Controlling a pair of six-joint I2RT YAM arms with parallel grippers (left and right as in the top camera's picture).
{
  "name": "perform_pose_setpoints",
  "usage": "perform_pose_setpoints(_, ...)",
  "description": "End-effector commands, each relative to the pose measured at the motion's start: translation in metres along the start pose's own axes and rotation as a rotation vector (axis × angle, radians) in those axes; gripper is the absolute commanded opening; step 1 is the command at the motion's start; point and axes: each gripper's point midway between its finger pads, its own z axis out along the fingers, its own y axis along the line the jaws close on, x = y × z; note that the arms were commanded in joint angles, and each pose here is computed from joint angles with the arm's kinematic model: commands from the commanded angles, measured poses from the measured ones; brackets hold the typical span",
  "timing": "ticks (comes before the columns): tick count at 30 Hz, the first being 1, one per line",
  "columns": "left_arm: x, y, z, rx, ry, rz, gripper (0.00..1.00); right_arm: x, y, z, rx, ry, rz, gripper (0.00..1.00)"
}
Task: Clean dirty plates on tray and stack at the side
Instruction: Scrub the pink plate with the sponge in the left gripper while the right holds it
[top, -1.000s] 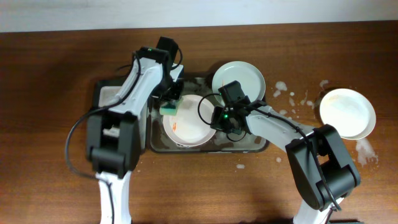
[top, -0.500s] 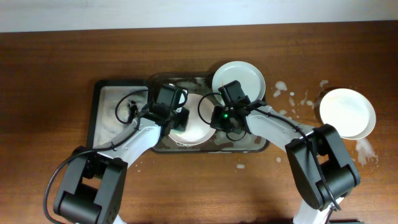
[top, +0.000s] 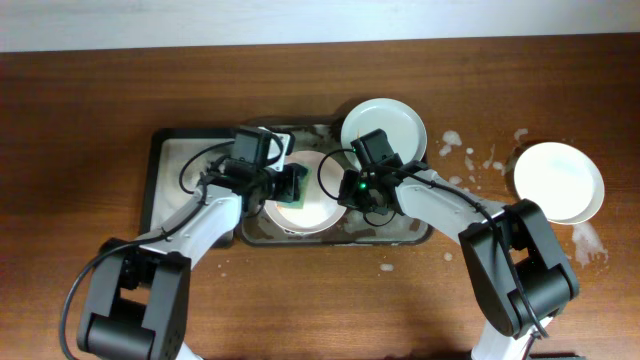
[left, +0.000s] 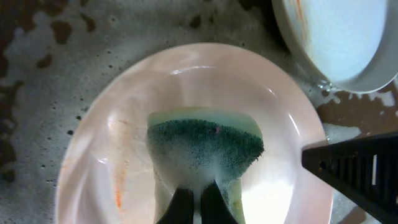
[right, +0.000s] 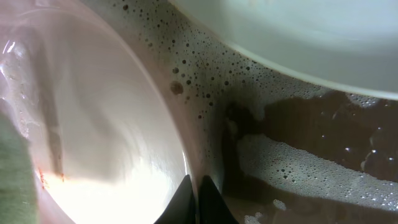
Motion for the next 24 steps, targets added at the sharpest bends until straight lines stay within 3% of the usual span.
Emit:
perform_pose_setpoints(1,0.0,-0.003,0.006,0.081,0.016,-0.006,0.0,0.0,0.0,0.004,-0.008,0.01,-0.003,0.04)
perform_pose_setpoints(4,0.001,-0.007,0.014,0.216,0.023,-0.036,0.01,0.0,0.0,0.004,-0.008,0.009,-0.003,0.04)
perform_pose_setpoints(8,0.008,0.012,0.022,0.272,0.047,-0.109,0.0,-0.001,0.003,0.004,-0.025,0.006,-0.006,0.04)
perform_pose_setpoints(10,0.015,0.028,0.026,0.179,0.069,-0.123,0.0,-0.001,0.003,0.004,-0.025,0.006,-0.006,0.04)
perform_pose_setpoints(13,0.037,0.075,0.026,-0.102,0.136,-0.129,0.0,-0.001,0.003,0.004,-0.025,0.006,-0.007,0.04)
perform_pose_setpoints(15,0.032,0.09,0.024,-0.191,0.115,-0.1,0.0,-0.002,0.004,0.004,-0.028,0.003,-0.008,0.04)
perform_pose_setpoints(19,0.012,0.093,0.026,-0.256,0.042,-0.024,0.0,-0.002,0.004,0.004,-0.027,0.004,-0.008,0.04)
perform_pose_setpoints(24,-0.042,0.035,0.015,-0.191,-0.054,0.105,0.01,-0.001,0.003,0.004,-0.025,0.007,-0.007,0.04)
